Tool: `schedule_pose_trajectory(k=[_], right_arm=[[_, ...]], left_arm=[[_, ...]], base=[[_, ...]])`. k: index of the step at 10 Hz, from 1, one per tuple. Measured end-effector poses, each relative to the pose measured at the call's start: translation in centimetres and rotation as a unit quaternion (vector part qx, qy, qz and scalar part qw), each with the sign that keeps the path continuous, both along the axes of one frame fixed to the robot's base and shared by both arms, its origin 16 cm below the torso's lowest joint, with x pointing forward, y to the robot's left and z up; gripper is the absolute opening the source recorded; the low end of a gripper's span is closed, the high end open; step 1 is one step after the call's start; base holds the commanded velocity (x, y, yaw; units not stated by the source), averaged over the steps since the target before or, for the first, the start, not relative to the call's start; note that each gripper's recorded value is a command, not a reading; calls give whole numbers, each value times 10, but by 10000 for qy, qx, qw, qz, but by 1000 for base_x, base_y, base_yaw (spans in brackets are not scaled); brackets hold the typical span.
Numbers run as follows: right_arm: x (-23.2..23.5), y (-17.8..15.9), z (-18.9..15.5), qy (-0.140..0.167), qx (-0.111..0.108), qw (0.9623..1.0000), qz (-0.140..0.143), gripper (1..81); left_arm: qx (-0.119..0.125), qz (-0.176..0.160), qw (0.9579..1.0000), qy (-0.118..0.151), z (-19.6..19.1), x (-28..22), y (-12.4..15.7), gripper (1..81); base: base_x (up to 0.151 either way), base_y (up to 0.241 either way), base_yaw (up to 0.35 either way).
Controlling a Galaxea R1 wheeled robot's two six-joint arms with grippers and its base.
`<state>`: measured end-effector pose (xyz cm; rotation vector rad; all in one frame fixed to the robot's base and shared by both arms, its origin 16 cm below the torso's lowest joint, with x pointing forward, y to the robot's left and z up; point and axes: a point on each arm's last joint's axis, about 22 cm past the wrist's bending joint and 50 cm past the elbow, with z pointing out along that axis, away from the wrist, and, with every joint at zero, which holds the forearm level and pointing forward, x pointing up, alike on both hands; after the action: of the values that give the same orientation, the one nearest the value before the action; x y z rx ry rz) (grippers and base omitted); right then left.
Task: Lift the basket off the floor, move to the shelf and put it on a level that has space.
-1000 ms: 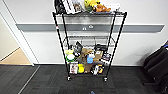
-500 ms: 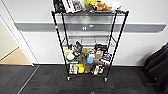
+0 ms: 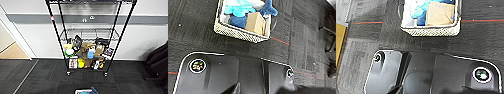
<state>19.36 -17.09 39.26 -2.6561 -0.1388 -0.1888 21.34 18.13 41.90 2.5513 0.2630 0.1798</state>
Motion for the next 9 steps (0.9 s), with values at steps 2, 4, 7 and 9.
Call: schedule_pose_trajectory(k=[2,4,7,9], right_arm=[[15,0,-6,-75,-2,10000,-10,811],[32,-3,-12,-177,-29,9998,-10,811],[59,-27,-22,-334,-178,9993,-54,811],[65,-39,-31,-321,-240,9991,-123,811]], left_arm=[[-3,30,10000,-91,-5,16,1,811],[36,36,9998,-192,-10,34,7,811],[284,99,9991,-310,-24,59,39,811],[411,203,9987,-209,-37,64,51,811]], base=[[0,0,0],[0,0,0],[0,0,0],[0,0,0]])
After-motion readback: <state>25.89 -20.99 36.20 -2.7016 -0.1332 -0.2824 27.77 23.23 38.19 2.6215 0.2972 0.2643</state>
